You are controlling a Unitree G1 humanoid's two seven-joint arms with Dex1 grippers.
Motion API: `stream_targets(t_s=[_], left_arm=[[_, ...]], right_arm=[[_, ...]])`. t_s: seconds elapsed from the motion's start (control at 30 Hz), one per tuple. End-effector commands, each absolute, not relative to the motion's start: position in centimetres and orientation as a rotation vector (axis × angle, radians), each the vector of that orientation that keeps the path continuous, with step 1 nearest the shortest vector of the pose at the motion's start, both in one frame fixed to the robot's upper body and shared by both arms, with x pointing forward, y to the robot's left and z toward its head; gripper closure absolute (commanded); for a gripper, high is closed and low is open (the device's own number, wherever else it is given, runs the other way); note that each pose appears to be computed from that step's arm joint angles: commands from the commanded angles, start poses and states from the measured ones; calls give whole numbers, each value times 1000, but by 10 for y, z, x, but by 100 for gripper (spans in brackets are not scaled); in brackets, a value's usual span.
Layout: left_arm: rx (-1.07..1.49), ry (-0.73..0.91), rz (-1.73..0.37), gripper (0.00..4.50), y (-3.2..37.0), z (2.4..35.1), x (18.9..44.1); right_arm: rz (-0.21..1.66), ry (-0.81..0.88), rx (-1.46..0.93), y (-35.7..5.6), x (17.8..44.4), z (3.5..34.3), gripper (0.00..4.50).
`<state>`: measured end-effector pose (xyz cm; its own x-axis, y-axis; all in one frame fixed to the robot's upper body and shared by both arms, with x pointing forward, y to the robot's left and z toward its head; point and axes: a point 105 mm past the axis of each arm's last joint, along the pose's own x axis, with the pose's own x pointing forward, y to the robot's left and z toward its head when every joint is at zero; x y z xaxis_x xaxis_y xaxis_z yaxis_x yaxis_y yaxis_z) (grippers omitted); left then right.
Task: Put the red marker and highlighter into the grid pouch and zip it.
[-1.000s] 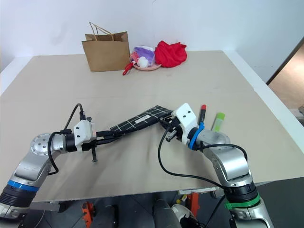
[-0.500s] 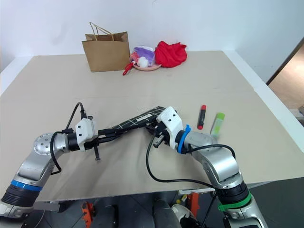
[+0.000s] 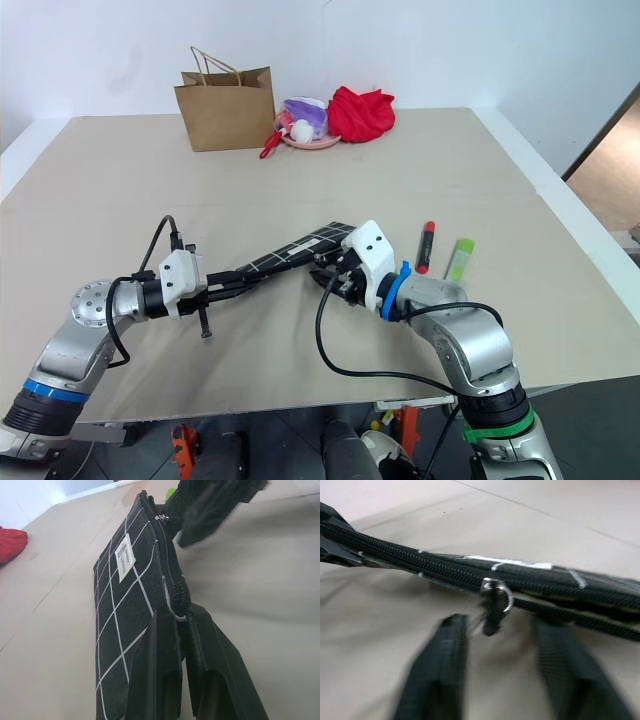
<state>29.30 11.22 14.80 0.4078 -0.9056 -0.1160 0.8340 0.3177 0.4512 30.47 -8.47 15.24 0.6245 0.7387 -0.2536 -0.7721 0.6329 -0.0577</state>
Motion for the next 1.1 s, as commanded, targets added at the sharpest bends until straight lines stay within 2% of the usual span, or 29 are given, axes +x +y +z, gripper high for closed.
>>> stream_targets(t_s=[0.03,0.07,0.2,0.3,0.43,0.63,0.77,0.9,0.97,1.1], left_arm=[[504,-219,-1146,450,109,158,294],[503,-220,-1146,450,109,158,294],[506,-221,-1151,450,108,157,293],[513,-219,-1154,450,109,157,292],[525,-216,-1156,450,112,156,291],[520,-214,-1191,450,113,157,288],[532,-217,-1199,450,114,158,288],[531,-219,-1199,450,114,158,288],[533,-221,-1200,450,113,159,289],[533,-224,-1199,450,113,160,290]], right_arm=[[938,160,-172,-77,291,171,28],[945,168,-184,-76,289,170,2],[911,182,-238,-89,289,167,2],[835,228,-241,-119,291,163,2],[629,275,-212,-179,296,159,2],[284,190,-115,-235,313,178,2],[74,185,-86,-258,317,175,2],[-86,204,-73,-271,319,165,2],[-221,202,-20,-284,321,155,2],[-300,216,54,-287,324,143,2]])
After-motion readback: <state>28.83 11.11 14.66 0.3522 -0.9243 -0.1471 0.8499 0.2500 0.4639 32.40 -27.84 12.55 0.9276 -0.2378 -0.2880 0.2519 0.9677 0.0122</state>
